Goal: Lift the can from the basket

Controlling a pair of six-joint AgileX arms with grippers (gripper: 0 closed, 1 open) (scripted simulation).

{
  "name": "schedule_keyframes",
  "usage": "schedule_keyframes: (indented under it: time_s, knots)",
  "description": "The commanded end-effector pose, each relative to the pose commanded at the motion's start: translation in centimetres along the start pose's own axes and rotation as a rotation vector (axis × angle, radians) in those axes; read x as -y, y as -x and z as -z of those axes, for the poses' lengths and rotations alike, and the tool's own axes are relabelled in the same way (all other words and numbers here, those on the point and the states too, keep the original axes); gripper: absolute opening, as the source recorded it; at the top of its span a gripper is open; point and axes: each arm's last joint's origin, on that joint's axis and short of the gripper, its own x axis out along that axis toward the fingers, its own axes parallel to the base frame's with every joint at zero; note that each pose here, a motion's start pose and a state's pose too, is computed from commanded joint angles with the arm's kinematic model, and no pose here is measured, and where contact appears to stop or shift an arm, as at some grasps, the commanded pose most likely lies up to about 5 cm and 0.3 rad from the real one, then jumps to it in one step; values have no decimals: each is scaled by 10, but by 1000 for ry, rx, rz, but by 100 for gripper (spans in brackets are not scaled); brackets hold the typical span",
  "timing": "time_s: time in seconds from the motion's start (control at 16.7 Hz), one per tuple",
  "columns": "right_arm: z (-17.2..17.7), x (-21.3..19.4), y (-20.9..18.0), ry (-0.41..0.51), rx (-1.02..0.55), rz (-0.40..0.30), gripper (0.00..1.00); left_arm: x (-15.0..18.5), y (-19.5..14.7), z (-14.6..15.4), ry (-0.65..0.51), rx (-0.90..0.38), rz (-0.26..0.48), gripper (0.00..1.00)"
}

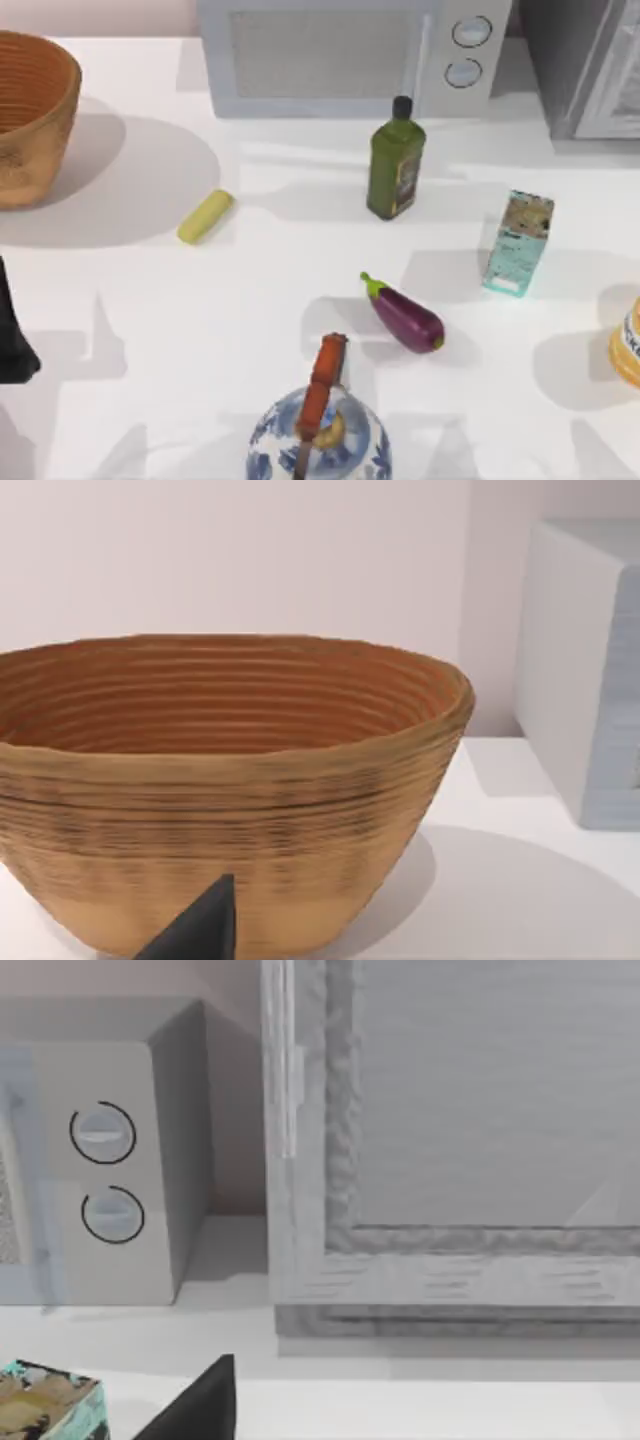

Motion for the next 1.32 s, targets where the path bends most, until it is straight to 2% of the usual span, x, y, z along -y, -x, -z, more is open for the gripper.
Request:
schedule_keyframes:
  time_s: [0.18,0.36,0.72,0.9,1.08,1.32]
  knots:
    - [0,0,0,0,0,0,100,0,0,-2,-1,-4,0,100]
    - [0,0,0,0,0,0,100,0,-1,-18,-14,-46,-1,100]
    - [0,0,0,0,0,0,100,-4,-23,-91,-61,-259,-9,100]
    - [0,0,0,0,0,0,100,-9,-56,-133,-82,-416,-13,100]
    - [0,0,0,0,0,0,100,-17,-108,-166,-95,-594,-13,100]
    - [0,0,0,0,0,0,100,-34,-195,-180,-93,-845,-7,100]
